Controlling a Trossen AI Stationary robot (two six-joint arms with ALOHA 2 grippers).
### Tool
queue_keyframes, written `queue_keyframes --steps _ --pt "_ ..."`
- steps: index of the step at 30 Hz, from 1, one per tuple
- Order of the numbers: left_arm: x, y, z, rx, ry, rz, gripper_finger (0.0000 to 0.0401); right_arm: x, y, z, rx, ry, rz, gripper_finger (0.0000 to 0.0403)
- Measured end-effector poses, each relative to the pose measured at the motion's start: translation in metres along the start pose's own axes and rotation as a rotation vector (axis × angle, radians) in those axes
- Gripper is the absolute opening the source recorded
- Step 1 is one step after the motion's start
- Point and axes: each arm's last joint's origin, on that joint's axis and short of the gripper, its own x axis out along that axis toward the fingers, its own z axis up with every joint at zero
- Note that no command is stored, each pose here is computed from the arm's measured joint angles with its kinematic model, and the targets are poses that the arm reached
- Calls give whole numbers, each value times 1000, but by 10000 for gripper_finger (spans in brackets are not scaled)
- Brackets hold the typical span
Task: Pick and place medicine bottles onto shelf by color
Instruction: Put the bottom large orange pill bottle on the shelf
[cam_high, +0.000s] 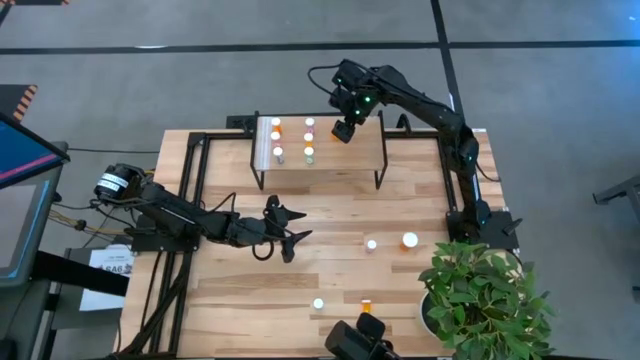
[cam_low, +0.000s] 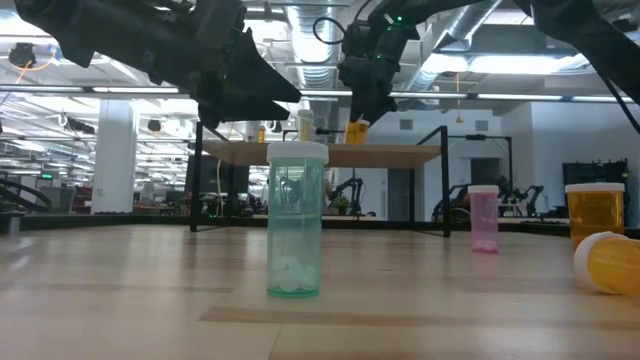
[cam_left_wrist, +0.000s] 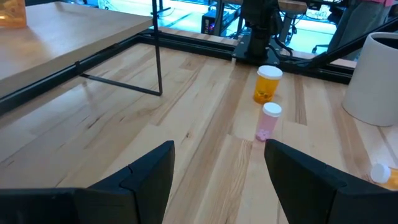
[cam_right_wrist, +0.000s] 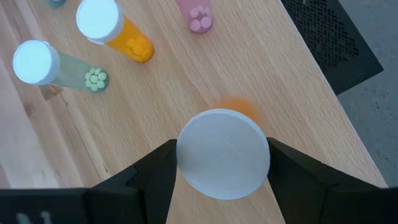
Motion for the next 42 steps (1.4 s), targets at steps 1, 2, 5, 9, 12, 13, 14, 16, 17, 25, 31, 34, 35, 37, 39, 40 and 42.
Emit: queue_keyframes --steps 1,2,5,9,12,13,14,16,17,25,31,34,35,37,39,40,42 --pt "0 0 0 0 0 0 238 0 0 0 0 2 0 256" --pt "0 0 0 0 0 0 238 0 0 0 1 3 0 256" --pt "0 0 0 -1 0 0 238 0 0 -1 1 7 1 256" --pt "0 0 0 -1 0 0 238 0 0 -1 1 7 1 256" --pt "0 0 0 -2 0 0 238 0 0 -1 2 7 1 256" --pt "0 0 0 -2 0 0 238 0 0 -1 2 7 1 256" --pt "0 0 0 -2 0 0 238 0 0 -1 2 7 1 256" --pt "0 0 0 -2 0 0 238 0 0 -1 2 7 1 256" --pt "0 0 0 -2 0 0 238 0 0 -1 2 7 1 256" --pt "0 0 0 -2 0 0 238 0 0 -1 1 7 1 256" --pt "0 0 0 -2 0 0 238 0 0 -1 1 7 1 256" --pt "0 0 0 -2 0 0 238 0 0 -1 1 7 1 264" --pt "0 0 0 -2 0 0 238 0 0 -1 1 7 1 269" --pt "0 0 0 -2 0 0 238 0 0 -1 1 7 1 284" --pt "0 0 0 -2 0 0 238 0 0 -1 0 7 1 302" --pt "0 0 0 -2 0 0 238 0 0 -1 -2 7 1 312" --pt "0 0 0 -2 0 0 238 0 0 -1 -10 7 1 330"
